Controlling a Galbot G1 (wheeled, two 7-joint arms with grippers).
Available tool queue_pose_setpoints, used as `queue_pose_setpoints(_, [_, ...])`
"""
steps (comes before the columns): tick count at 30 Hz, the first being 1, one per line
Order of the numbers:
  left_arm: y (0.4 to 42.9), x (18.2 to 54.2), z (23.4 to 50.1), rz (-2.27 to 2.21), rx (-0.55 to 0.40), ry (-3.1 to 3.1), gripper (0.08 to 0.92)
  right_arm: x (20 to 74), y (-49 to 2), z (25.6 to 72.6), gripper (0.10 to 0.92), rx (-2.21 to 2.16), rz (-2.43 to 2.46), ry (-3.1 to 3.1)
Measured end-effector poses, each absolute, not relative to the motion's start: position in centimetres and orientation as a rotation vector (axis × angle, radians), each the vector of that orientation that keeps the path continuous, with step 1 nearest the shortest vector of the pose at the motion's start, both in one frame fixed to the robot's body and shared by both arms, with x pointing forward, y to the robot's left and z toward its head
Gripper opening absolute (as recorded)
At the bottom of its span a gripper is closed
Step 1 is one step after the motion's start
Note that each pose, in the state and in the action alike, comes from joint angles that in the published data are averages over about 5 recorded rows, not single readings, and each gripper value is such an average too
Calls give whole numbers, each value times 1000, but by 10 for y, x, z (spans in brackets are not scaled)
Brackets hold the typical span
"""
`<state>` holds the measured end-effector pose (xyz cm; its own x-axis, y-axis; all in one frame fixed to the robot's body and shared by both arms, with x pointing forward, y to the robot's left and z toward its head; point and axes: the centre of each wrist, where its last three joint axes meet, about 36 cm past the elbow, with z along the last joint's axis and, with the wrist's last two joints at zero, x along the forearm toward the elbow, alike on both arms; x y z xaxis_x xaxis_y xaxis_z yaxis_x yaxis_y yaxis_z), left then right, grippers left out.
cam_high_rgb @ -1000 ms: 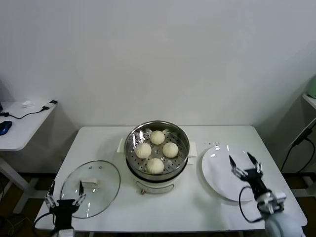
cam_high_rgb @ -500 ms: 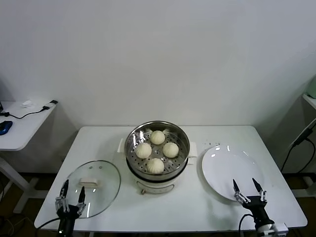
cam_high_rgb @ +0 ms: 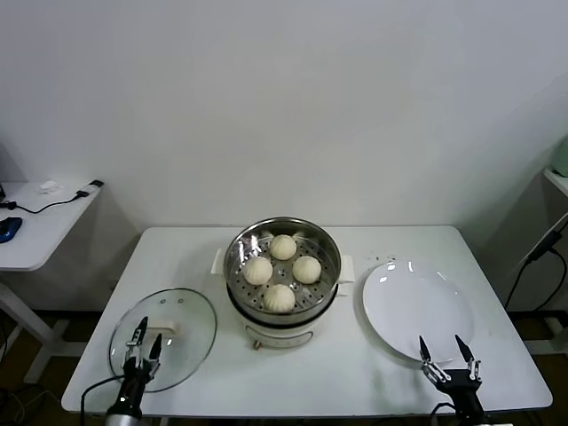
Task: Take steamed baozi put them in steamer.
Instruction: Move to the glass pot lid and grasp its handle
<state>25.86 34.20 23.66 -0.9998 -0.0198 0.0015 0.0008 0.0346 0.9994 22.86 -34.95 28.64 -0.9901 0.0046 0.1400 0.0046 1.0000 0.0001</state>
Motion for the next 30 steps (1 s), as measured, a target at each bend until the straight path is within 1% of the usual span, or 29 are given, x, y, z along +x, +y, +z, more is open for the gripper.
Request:
queue_pose_setpoints(9, [346, 278, 230, -2220, 63, -2149, 823, 224, -346, 285, 823, -27, -7, -3003])
queue_pose_setpoints(12, [345, 281, 228, -2228, 74, -2130, 807, 223, -343, 283, 823, -27, -11, -3002])
queue_pose_setpoints(15, [344, 283, 225, -2233, 79, -2110, 745, 222, -340, 282, 823, -25, -14, -3001])
queue_pose_setpoints(30, [345, 291, 212, -2262, 86, -2054, 314, 215, -335, 276, 823, -18, -16, -2988])
